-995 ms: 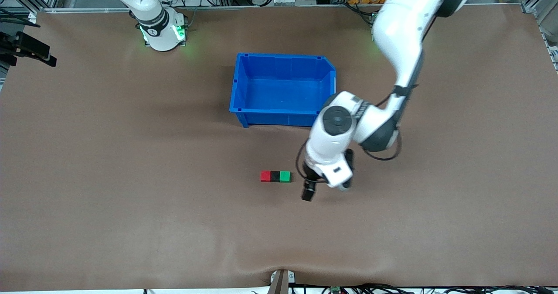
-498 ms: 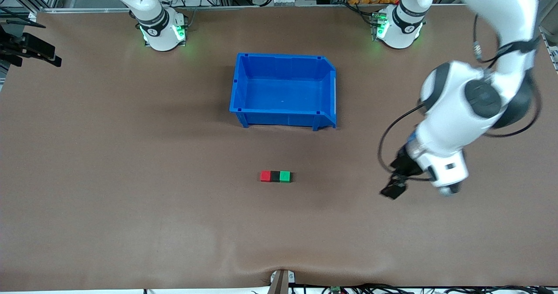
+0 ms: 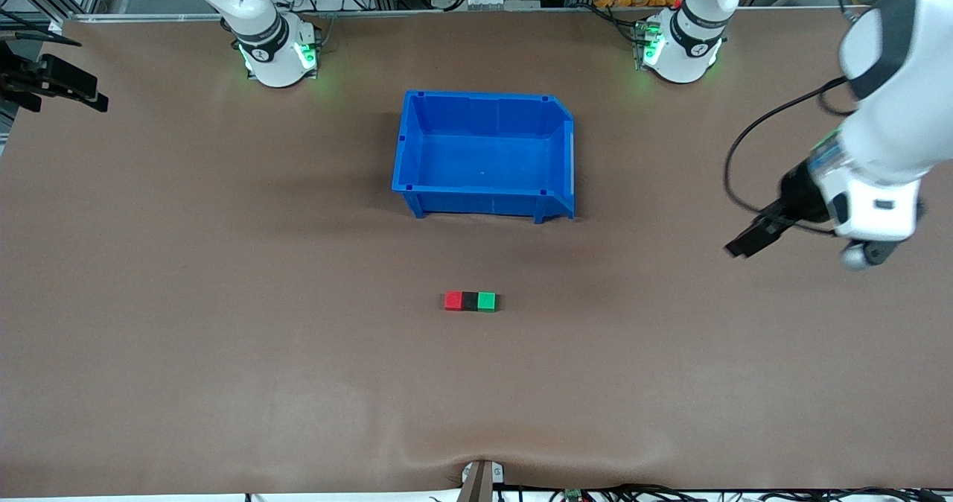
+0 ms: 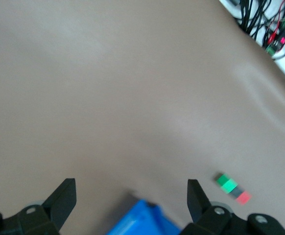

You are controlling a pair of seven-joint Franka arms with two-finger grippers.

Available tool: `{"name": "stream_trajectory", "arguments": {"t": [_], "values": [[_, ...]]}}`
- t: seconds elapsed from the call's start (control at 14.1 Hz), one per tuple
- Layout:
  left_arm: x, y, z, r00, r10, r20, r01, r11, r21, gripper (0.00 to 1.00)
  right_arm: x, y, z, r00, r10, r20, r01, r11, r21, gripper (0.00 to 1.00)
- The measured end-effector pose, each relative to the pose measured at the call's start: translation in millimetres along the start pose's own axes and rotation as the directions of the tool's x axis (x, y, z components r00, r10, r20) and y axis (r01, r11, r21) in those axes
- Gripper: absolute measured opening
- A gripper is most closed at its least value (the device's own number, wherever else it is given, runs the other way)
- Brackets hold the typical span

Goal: Attach green and red cubes to black cube

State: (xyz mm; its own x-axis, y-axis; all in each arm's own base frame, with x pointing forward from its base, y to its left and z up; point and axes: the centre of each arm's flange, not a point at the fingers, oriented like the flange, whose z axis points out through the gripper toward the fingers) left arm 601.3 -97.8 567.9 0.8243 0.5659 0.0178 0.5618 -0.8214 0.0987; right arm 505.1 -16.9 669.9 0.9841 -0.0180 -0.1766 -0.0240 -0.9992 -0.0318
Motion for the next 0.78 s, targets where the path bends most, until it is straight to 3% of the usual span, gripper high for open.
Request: {"name": "stream_trajectory", "arguments": {"t": [0.36, 0.57, 0.78], "values": [[-2, -39, -28, 0.952, 0.302, 0.05, -0.305, 0.951, 0.05, 1.0, 0, -2, 0, 1.0, -0.004, 0.002, 0.004, 1.0, 0.0, 1.0], [-7, -57, -46, 0.877, 0.473, 0.087, -0.478, 0.877, 0.053, 1.0, -1, -4, 1, 1.0, -0.008, 0.007, 0.008, 1.0, 0.0, 1.0], [-14, -75, -63, 0.813, 0.57, 0.118, -0.58, 0.811, 0.075, 1.0, -1, -6, 1, 1.0, -0.012, 0.011, 0.012, 1.0, 0.0, 1.0]]}}
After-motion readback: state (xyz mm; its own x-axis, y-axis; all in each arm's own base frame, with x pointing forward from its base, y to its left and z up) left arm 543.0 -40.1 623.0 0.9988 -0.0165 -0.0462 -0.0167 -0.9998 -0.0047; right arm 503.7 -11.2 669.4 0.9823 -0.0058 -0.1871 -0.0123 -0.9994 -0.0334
